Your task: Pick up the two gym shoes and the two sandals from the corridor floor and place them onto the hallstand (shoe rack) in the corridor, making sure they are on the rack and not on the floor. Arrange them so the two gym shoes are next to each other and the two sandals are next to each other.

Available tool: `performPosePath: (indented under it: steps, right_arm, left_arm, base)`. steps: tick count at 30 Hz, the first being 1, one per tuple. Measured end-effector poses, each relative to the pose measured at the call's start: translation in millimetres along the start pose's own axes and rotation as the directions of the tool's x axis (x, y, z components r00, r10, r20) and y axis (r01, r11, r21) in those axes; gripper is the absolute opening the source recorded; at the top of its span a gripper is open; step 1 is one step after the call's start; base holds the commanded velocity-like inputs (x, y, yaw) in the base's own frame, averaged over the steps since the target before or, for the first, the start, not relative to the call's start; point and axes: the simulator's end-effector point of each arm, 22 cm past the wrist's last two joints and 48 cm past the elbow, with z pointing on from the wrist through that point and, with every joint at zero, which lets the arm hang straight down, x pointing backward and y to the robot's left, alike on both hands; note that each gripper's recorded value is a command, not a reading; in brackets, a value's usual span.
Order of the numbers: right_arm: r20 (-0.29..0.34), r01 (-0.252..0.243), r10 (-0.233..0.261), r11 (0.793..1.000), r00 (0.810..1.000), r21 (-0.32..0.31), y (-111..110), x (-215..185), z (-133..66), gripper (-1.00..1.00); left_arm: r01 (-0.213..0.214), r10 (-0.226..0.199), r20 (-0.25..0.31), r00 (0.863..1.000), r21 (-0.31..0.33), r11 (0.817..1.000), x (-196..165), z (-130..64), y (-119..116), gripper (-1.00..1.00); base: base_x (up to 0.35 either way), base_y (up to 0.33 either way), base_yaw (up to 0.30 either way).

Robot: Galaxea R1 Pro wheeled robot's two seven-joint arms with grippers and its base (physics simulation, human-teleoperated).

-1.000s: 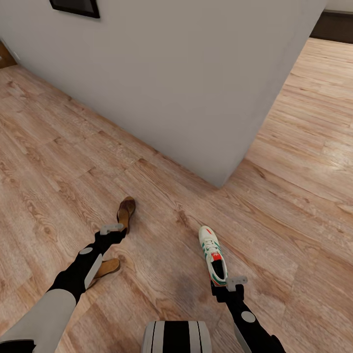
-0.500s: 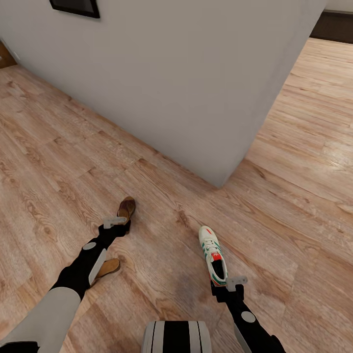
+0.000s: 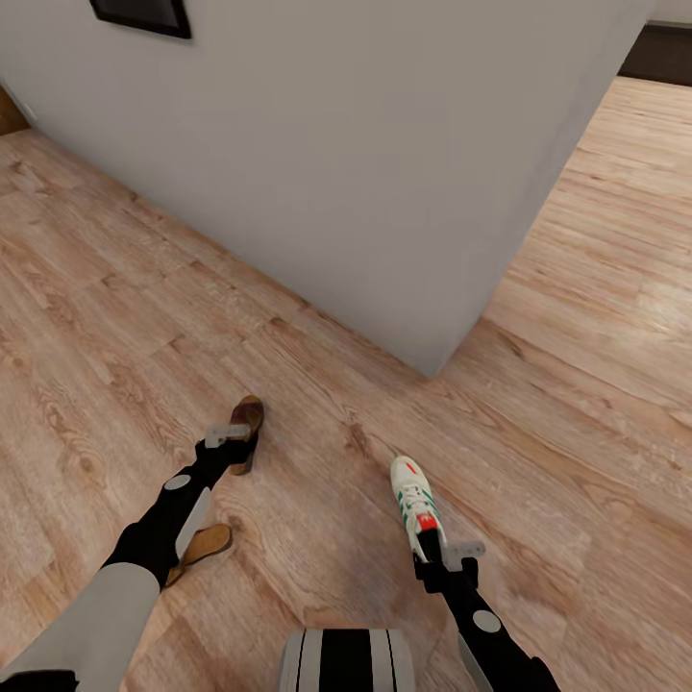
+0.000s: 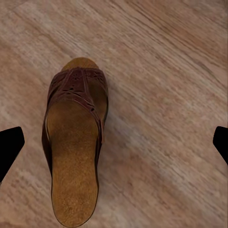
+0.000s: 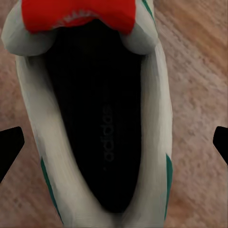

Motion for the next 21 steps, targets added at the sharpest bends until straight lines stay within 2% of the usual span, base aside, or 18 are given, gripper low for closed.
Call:
performPosePath:
  steps: [14, 21]
  right_arm:
    - [0.0, 0.0, 0.0, 1.0, 1.0, 0.0, 0.0, -0.4, 0.3, 1.0]
    - [-0.021, -0.001, 0.001, 1.0, 1.0, -0.001, 0.7, 11.7, 2.8, 1.0]
  left_arm:
    - [-0.004, 0.004, 0.007, 1.0, -0.003, 1.0, -0.9, -2.2, 1.5, 1.0]
    - [-0.004, 0.004, -0.009, 1.0, -0.004, 1.0, 11.6, 1.6, 2.7, 1.0]
  base:
    - [0.024, 0.0, 0.0]
    - [0.0, 0.0, 0.0]
